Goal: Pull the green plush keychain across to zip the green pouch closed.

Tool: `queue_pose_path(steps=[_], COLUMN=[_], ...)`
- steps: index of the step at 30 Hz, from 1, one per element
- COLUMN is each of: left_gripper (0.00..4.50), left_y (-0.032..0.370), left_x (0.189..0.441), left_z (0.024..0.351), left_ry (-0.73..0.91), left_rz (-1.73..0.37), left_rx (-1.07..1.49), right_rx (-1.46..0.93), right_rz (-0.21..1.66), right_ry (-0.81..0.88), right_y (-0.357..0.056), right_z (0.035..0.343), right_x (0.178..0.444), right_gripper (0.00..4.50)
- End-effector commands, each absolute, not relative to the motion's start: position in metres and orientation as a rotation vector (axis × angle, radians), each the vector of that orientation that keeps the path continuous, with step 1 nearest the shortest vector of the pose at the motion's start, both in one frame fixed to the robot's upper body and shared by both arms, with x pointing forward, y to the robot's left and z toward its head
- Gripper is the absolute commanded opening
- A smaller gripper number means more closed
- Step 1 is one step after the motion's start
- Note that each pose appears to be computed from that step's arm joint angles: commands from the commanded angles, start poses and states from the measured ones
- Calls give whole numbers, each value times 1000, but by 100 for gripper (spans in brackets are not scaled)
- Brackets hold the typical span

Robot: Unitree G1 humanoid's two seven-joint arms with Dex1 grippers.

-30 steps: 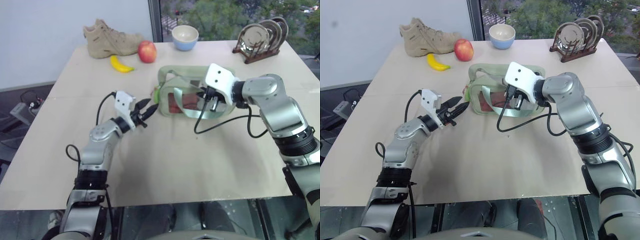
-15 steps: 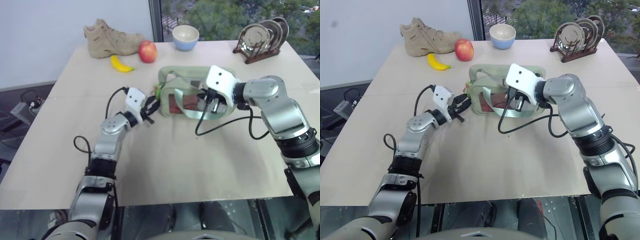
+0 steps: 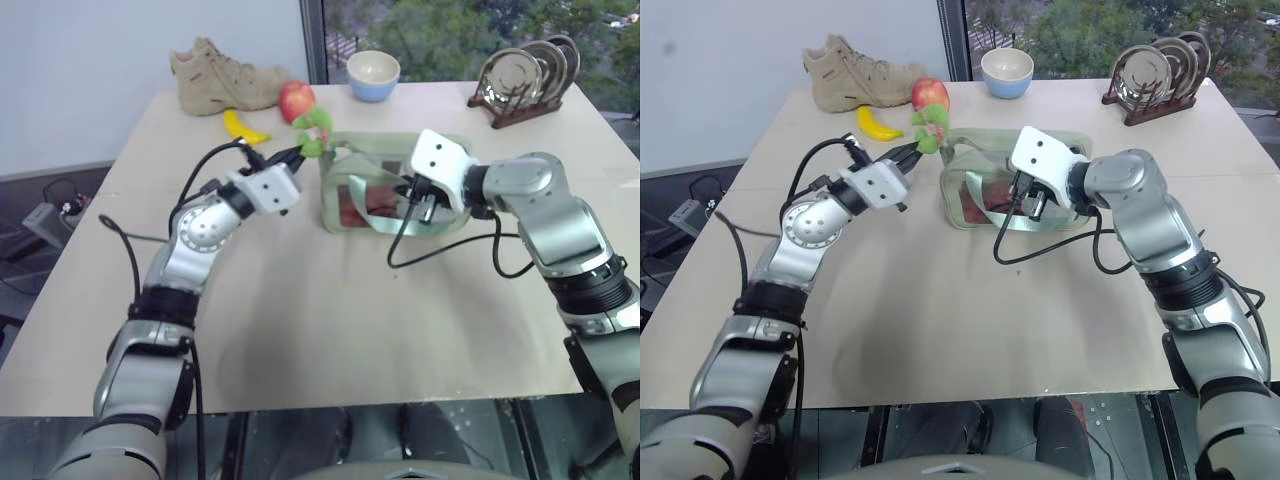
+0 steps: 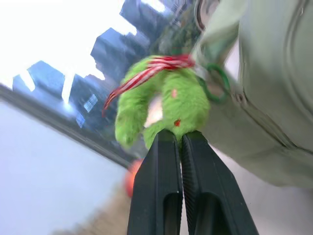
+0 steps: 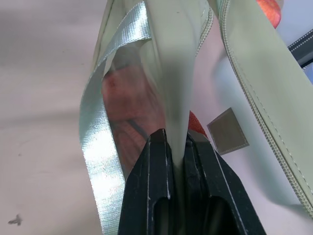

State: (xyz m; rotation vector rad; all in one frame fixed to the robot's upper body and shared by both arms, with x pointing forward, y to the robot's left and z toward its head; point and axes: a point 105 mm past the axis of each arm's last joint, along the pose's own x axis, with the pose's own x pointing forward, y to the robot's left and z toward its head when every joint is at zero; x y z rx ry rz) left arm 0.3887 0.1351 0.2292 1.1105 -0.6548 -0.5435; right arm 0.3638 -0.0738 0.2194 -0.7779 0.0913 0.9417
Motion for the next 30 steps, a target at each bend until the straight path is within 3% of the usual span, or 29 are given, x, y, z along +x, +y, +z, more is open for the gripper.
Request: queue_pose_path(steps=[1, 3, 7, 9, 12, 18, 22, 30], left_gripper=[4, 4, 141, 226, 226, 226, 226, 226], left_y=[116, 107, 106, 117, 142, 193, 175, 147], left_x=[388, 392, 406, 411, 411, 376, 354, 371], left_z=[253, 252, 252, 254, 251, 229, 191, 176], left_ry=[-799, -790, -710, -626, -496, -247, -173, -183], left_rz=[-586, -655, -687, -704, -772, -1007, -1074, -966], left_rx=[1270, 1268, 1187, 996, 704, 239, 191, 162], right_rx=[-774, -770, -762, -756, -749, -745, -749, -762], right_rz=[954, 959, 955, 949, 939, 944, 954, 966], right_ry=[27, 18, 9, 7, 5, -7, -11, -5], right_y=[-65, -62, -60, -59, -59, -56, -54, -53], right_z=[233, 234, 235, 235, 235, 237, 238, 239], right_x=[365, 365, 366, 366, 366, 366, 364, 362], right_gripper=[0, 0, 0, 0, 0, 0, 0, 0])
